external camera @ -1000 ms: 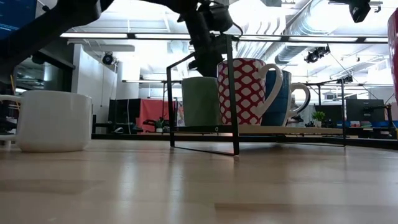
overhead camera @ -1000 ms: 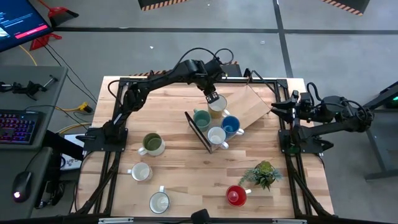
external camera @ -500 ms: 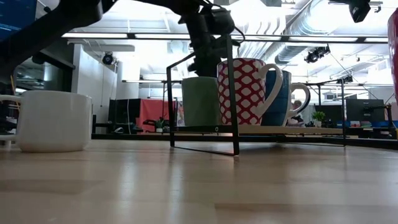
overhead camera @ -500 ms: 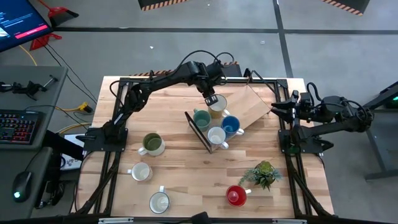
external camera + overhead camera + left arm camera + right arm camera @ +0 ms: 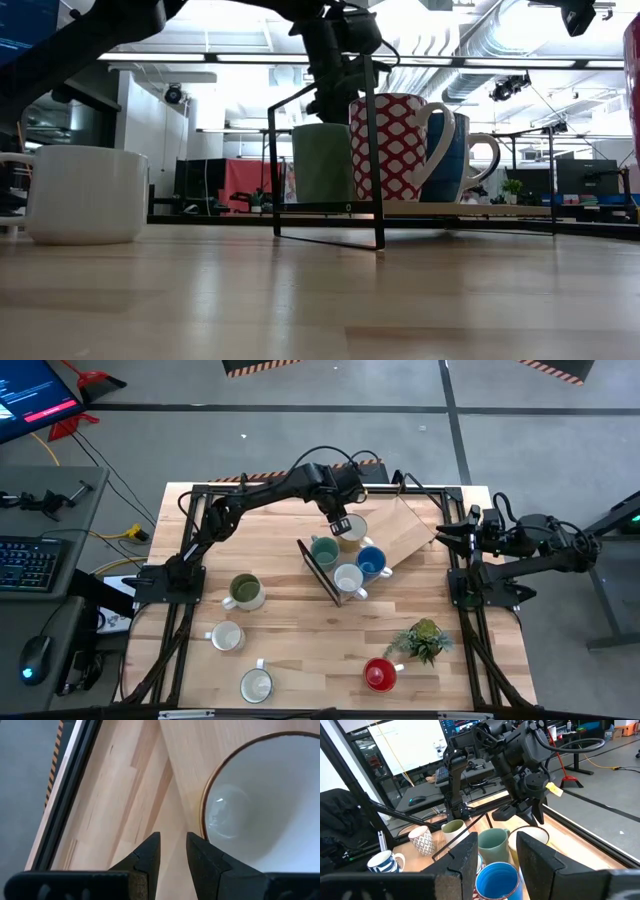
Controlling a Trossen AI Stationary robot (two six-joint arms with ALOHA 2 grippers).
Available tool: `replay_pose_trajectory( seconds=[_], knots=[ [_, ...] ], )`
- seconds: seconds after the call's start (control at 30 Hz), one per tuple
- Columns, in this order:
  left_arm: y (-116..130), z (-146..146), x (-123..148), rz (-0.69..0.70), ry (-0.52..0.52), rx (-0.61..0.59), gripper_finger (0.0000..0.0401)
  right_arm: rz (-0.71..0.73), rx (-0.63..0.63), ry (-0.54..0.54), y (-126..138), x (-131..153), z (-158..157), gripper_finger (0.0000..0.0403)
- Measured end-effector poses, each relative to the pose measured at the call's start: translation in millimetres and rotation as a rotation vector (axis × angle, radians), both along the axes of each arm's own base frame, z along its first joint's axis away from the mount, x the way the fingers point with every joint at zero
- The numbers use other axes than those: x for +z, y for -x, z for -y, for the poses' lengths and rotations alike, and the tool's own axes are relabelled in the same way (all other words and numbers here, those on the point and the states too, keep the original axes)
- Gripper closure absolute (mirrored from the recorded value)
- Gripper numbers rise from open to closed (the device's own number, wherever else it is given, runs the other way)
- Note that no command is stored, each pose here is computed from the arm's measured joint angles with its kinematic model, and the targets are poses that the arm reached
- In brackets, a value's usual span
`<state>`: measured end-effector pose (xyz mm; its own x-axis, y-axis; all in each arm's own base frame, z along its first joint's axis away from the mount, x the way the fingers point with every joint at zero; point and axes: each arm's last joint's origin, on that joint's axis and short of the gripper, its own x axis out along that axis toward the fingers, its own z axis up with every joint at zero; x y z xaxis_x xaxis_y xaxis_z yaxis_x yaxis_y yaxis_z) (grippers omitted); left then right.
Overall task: Place coffee mugs
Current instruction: Put the yellow mug on the shelf, then move the white mug to the bottom center of the table
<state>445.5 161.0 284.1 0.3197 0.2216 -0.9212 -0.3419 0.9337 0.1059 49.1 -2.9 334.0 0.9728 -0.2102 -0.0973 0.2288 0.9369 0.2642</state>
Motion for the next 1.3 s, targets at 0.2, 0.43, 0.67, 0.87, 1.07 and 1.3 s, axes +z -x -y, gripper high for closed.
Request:
replay_pose_trajectory(
  seconds=[0.2, 0.43, 0.67, 0.87, 1.07, 1.3],
  knots=[
    [0, 5, -1, -0.011, 0.019, -0.015, 0.0318, 0.0, 0.0, 0.0, 0, 0, 0, 0.0279],
    [1, 10, -2, -0.043, 0.03, -0.023, 0.0318, -0.012, 0.0, 0.002, 0, -1, 0, 0.0279],
    [2, 7, -1, -0.062, -0.035, -0.005, 0.0318, -0.018, 0.0, 0.003, 0, -2, 0, 0.0279],
    [12, -8, 7, -0.097, -0.163, 0.077, 0.0318, -0.043, 0.0, 0.007, 1, -4, 0, 0.0279],
    [47, 0, 49, -0.114, -0.105, 0.054, 0.0318, -0.045, 0.0, 0.007, 1, -4, 0, 0.0279],
    [96, 35, 107, -0.071, -0.058, 0.016, 0.0318, -0.05, -0.011, 0.004, 1, -5, 0, 0.0279]
  ],
)
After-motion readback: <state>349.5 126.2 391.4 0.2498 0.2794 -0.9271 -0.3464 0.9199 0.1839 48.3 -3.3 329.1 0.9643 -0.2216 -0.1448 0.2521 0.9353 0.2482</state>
